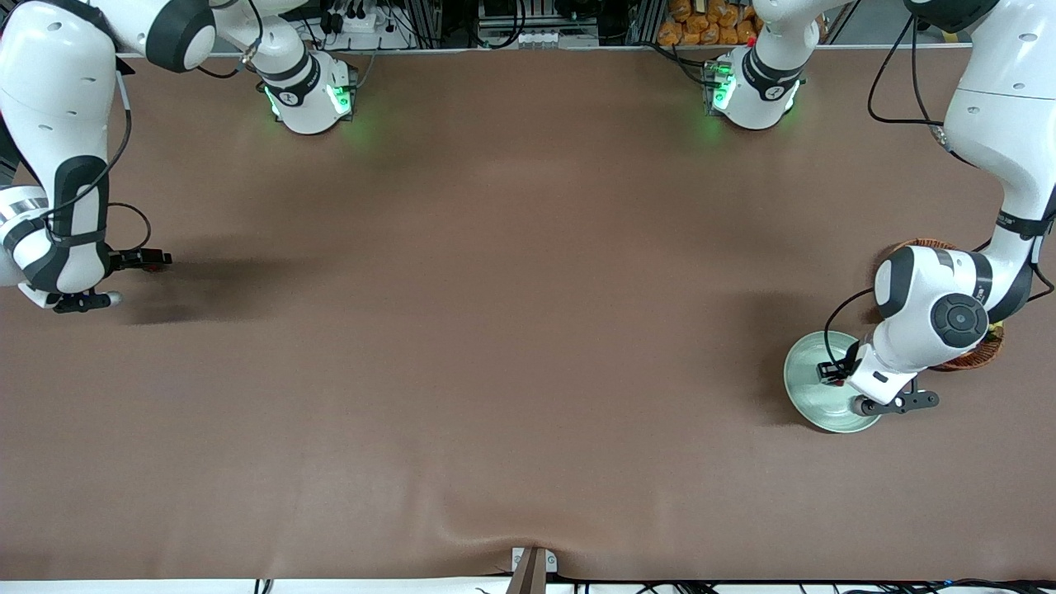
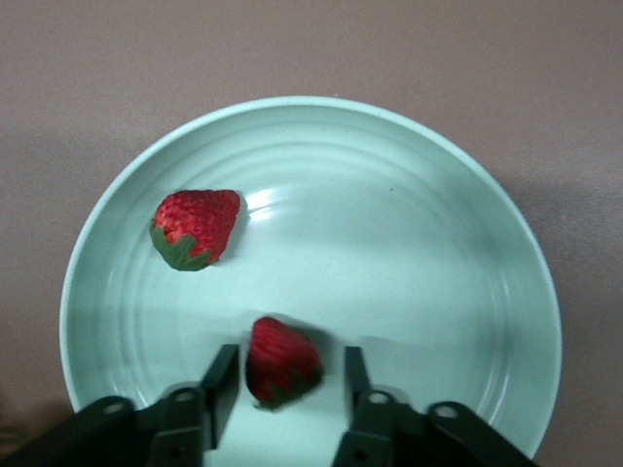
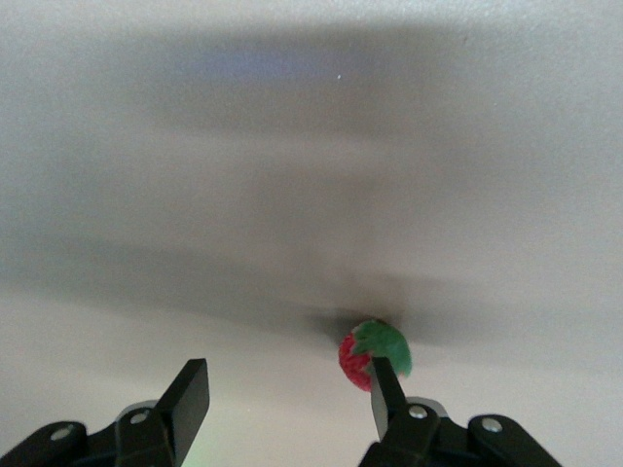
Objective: Collect all strawberries into plate
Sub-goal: 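Drop the strawberry on the plate while the right gripper reaches the last, then grasp the last strawberry with the right gripper and lift it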
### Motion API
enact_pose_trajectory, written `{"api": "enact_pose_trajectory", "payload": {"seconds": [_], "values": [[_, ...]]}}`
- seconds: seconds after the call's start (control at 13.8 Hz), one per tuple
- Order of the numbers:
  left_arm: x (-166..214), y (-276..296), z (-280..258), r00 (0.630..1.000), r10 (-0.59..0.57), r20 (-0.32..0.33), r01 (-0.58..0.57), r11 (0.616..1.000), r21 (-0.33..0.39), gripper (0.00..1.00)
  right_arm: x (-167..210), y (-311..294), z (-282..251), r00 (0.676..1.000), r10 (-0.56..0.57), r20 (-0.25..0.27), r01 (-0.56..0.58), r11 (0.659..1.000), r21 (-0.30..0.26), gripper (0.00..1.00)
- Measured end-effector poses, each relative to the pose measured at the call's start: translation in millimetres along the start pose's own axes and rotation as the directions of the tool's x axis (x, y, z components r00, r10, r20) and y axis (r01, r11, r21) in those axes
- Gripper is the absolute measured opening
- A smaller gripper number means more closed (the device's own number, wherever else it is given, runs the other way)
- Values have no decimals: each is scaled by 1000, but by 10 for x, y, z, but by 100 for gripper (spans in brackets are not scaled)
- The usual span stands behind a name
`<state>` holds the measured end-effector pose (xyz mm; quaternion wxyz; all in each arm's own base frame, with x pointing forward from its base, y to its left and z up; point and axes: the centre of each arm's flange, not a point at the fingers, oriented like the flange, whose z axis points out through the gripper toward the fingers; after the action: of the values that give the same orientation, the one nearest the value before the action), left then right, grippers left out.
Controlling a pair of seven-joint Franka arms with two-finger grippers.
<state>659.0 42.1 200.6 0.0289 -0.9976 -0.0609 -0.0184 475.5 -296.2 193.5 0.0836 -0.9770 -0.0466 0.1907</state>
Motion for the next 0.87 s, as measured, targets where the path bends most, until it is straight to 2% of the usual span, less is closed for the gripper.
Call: {"api": "enact_pose_trajectory", "payload": {"seconds": [0.29, 0.73, 0.87], "values": [[92, 61, -257, 999, 7, -45, -7, 1000, -1, 99, 28, 78, -50, 1000, -9, -13, 8, 999, -53, 74], [61, 130, -425, 998, 20, -62, -19, 1000, 3, 100, 16, 201, 167, 1000, 2, -4, -2, 999, -38, 71], [34, 136, -397, 998, 20, -54, -20, 1000, 3, 100, -40, 279, 213, 1000, 6, -2, -6, 1000, -26, 49]]}}
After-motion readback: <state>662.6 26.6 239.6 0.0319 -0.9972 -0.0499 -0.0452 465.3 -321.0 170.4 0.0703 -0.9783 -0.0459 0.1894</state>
